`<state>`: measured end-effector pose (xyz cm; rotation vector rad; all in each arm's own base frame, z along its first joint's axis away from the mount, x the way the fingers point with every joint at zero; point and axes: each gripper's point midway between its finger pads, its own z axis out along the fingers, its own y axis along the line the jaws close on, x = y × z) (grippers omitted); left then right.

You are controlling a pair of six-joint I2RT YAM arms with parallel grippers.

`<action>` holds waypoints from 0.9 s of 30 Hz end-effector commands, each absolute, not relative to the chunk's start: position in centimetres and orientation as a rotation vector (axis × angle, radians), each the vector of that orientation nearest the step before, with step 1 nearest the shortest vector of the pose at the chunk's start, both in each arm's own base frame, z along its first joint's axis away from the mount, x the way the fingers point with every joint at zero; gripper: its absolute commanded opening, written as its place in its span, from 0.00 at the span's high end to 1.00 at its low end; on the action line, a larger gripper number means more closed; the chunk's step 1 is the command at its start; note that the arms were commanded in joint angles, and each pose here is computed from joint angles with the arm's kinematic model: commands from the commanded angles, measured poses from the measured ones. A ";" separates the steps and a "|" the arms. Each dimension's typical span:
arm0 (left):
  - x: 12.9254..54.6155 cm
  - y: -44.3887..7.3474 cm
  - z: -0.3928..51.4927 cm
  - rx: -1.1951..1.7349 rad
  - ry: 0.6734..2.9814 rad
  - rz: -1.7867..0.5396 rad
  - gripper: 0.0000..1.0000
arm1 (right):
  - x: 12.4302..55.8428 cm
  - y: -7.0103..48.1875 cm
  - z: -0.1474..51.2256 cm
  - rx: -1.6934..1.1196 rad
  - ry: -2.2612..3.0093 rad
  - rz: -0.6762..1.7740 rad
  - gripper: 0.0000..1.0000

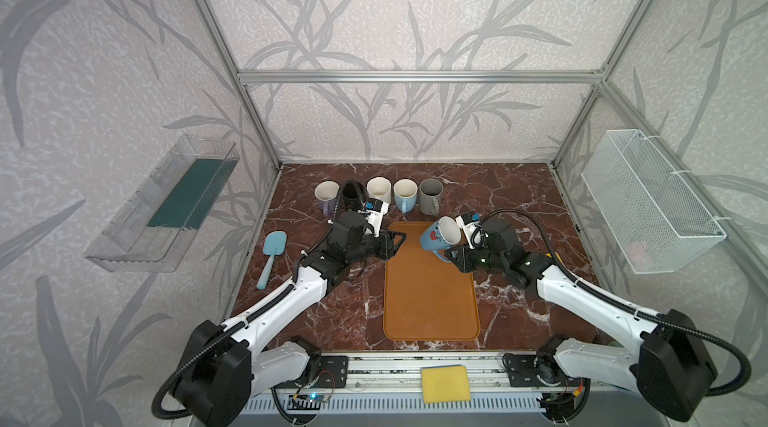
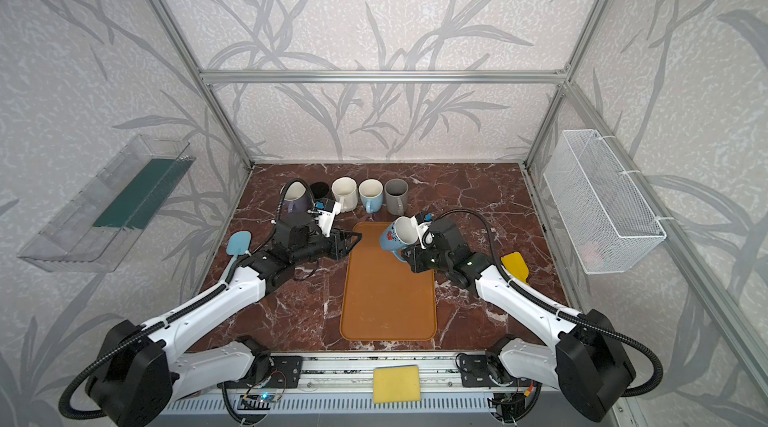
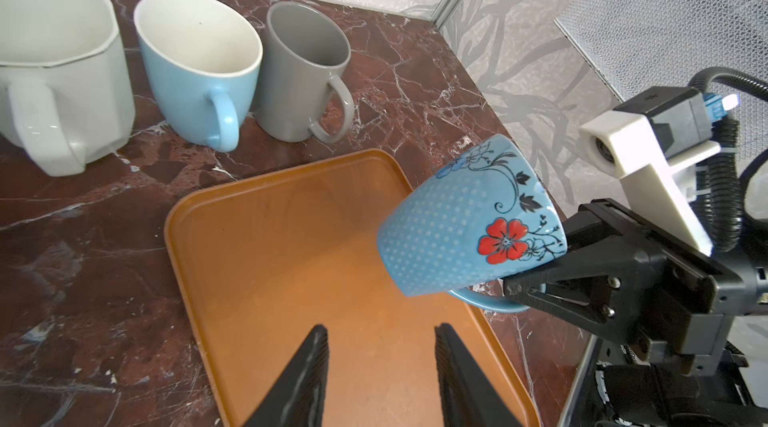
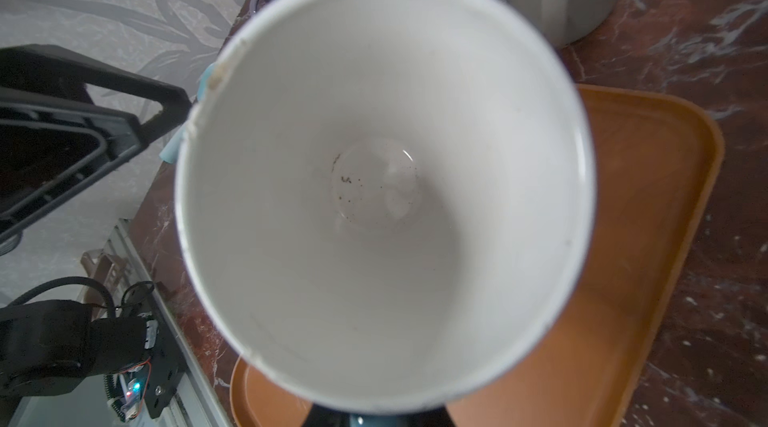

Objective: Turn the mug right side up

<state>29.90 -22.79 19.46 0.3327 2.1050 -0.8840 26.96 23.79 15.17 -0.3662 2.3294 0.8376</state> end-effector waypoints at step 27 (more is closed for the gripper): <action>30.8 -20.1 19.2 0.269 2.091 -0.647 0.55 | 36.7 14.9 16.3 -0.188 2.422 0.328 1.00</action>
